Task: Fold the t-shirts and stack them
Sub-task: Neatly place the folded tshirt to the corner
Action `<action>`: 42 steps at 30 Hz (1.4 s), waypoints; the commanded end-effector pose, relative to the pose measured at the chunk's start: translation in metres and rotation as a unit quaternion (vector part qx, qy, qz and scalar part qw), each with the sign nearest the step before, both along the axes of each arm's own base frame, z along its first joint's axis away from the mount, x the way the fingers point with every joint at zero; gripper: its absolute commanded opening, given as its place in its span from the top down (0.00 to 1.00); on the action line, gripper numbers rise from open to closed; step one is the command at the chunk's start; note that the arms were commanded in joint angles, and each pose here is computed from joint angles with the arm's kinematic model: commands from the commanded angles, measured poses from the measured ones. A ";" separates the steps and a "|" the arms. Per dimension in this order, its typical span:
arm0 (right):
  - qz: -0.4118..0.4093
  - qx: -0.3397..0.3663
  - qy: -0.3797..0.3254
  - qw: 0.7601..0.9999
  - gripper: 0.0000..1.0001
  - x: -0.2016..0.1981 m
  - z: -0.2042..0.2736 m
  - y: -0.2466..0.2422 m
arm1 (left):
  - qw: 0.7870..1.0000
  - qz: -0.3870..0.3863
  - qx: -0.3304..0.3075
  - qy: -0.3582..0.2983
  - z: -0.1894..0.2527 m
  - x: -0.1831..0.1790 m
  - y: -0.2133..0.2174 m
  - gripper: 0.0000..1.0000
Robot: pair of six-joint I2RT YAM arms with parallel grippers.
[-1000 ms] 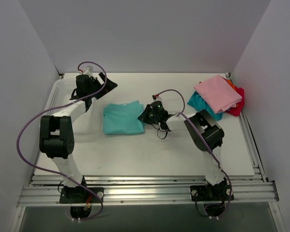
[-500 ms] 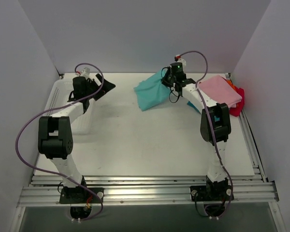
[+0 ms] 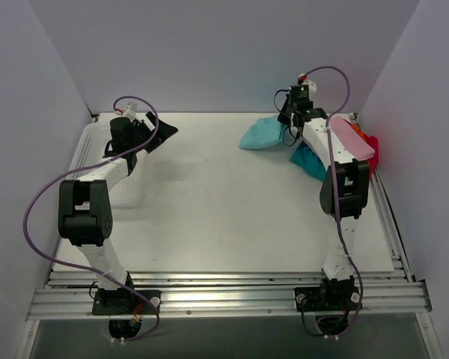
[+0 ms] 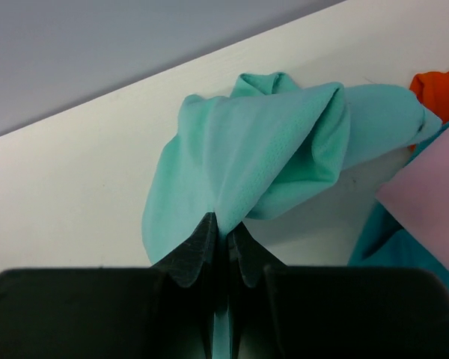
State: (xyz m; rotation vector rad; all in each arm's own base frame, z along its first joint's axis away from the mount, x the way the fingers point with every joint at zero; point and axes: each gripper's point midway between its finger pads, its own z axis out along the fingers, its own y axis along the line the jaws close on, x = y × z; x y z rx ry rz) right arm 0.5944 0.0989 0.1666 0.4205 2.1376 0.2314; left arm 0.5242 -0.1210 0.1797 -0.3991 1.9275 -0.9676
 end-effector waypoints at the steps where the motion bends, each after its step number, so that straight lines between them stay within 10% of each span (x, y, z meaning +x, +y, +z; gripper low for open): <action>1: -0.014 -0.011 -0.038 0.999 1.00 0.002 0.053 -0.030 | 0.999 -0.011 -0.009 -0.034 0.018 0.004 -0.002 0.05; 18: -0.105 0.031 -0.080 0.991 1.00 -0.040 0.119 -0.163 | 0.999 -0.015 -0.019 -0.037 0.018 0.005 -0.004 0.06; 42: -0.279 0.100 0.044 0.954 1.00 -0.146 -0.056 -0.286 | 0.998 -0.028 -0.031 -0.040 0.019 0.003 -0.012 0.08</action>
